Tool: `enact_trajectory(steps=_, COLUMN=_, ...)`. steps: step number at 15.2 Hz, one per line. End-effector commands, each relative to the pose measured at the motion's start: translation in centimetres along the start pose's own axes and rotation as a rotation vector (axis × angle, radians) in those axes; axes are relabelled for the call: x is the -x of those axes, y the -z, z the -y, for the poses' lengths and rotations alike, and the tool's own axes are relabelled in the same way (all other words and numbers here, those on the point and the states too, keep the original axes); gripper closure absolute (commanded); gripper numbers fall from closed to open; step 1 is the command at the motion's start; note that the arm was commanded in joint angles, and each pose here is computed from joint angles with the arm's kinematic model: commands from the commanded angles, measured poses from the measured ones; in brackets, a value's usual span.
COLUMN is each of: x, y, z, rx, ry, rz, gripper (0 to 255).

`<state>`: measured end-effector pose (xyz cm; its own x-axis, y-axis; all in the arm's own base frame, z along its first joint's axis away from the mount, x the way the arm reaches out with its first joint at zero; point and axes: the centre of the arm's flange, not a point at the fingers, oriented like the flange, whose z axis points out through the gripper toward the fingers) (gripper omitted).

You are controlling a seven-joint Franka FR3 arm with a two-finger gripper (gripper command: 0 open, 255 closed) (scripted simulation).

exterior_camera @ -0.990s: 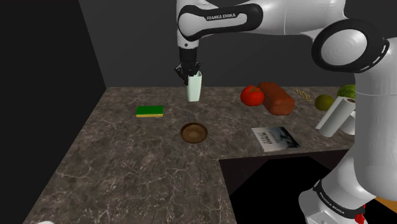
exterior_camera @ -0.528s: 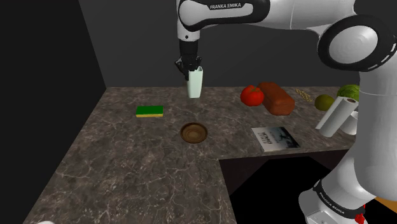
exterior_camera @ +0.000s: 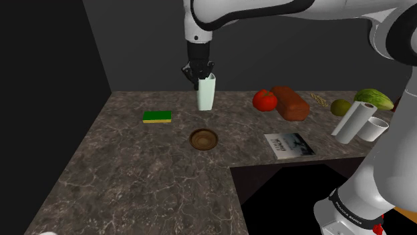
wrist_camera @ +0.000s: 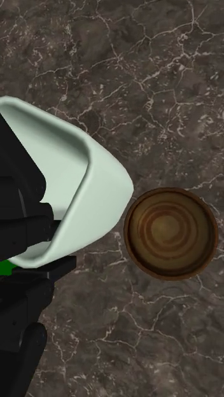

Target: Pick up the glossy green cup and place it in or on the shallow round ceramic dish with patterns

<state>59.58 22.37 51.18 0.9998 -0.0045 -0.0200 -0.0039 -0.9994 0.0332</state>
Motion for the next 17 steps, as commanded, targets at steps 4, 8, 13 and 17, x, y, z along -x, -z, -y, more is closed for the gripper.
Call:
enact_trajectory(steps=4, x=6.0, y=1.6, z=3.8, rx=0.001, ry=-0.002, rz=0.000, gripper=255)
enact_trajectory(steps=8, x=7.4, y=0.4, z=4.9, rx=0.001, ry=-0.002, rz=0.000, gripper=255)
enact_trajectory(steps=13, x=7.4, y=-2.2, z=5.0, rx=0.001, ry=-0.002, rz=0.000, gripper=255)
enact_trajectory(steps=17, x=7.3, y=-4.3, z=5.0, rx=0.001, ry=-0.002, rz=0.000, gripper=255)
